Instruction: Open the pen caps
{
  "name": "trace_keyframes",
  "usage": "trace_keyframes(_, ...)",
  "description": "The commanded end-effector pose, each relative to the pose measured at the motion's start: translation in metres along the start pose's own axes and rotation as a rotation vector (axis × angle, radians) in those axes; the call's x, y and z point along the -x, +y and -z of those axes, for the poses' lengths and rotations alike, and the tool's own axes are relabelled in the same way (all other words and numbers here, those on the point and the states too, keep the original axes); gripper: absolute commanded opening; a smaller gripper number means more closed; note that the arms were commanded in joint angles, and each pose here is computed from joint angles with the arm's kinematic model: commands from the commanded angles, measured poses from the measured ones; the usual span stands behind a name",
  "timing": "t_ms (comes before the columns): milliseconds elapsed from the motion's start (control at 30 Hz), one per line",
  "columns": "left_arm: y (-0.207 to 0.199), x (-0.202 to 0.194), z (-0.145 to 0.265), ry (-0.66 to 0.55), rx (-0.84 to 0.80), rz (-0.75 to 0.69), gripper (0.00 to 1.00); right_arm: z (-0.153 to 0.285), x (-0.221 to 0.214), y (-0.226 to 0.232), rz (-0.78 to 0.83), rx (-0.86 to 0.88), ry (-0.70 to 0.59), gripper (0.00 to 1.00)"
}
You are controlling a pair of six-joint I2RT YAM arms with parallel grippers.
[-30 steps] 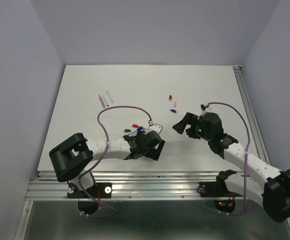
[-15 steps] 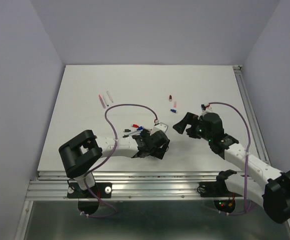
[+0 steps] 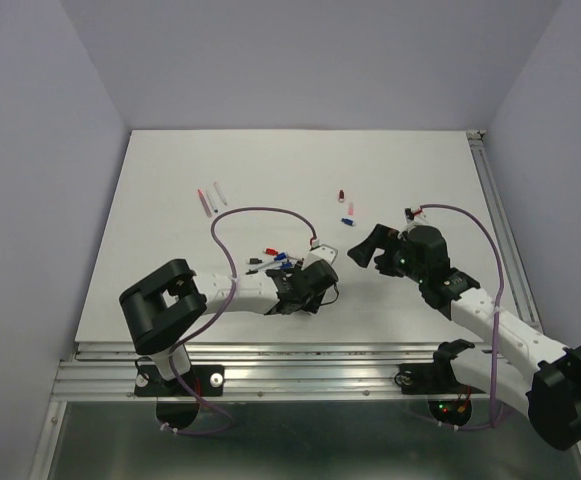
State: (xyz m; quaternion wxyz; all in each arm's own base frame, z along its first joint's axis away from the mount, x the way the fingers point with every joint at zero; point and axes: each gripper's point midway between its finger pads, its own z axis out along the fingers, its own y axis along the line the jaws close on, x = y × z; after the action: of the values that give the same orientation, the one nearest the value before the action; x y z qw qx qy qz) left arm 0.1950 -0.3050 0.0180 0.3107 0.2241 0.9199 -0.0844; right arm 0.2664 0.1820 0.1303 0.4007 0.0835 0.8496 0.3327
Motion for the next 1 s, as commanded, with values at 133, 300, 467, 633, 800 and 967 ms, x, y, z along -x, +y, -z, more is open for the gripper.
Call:
trace_keyframes(133,-0.001,-0.036,0.001,0.118,-0.039,-0.03,0.45,0.002,0.004,0.0,0.029,-0.003,-0.024,1.0)
trace_keyframes(300,-0.003,-0.047,0.006,0.139,-0.053,-0.041,0.32,0.001,0.003,-0.001,0.027,-0.006,-0.019,1.0)
trace_keyframes(467,-0.008,-0.043,0.011,0.12,-0.071,-0.036,0.07,0.002,0.003,0.001,0.02,0.005,-0.015,1.0)
trace_keyframes(633,-0.021,-0.021,0.019,0.05,-0.132,-0.003,0.0,0.007,0.004,0.01,0.006,0.042,-0.013,1.0)
trace_keyframes(800,-0.051,0.024,0.047,-0.116,-0.311,0.072,0.0,0.017,0.007,0.037,0.007,0.163,-0.007,1.0)
trace_keyframes(967,-0.065,0.047,0.074,-0.221,-0.436,0.112,0.0,0.022,-0.006,0.062,-0.035,0.313,0.071,1.0)
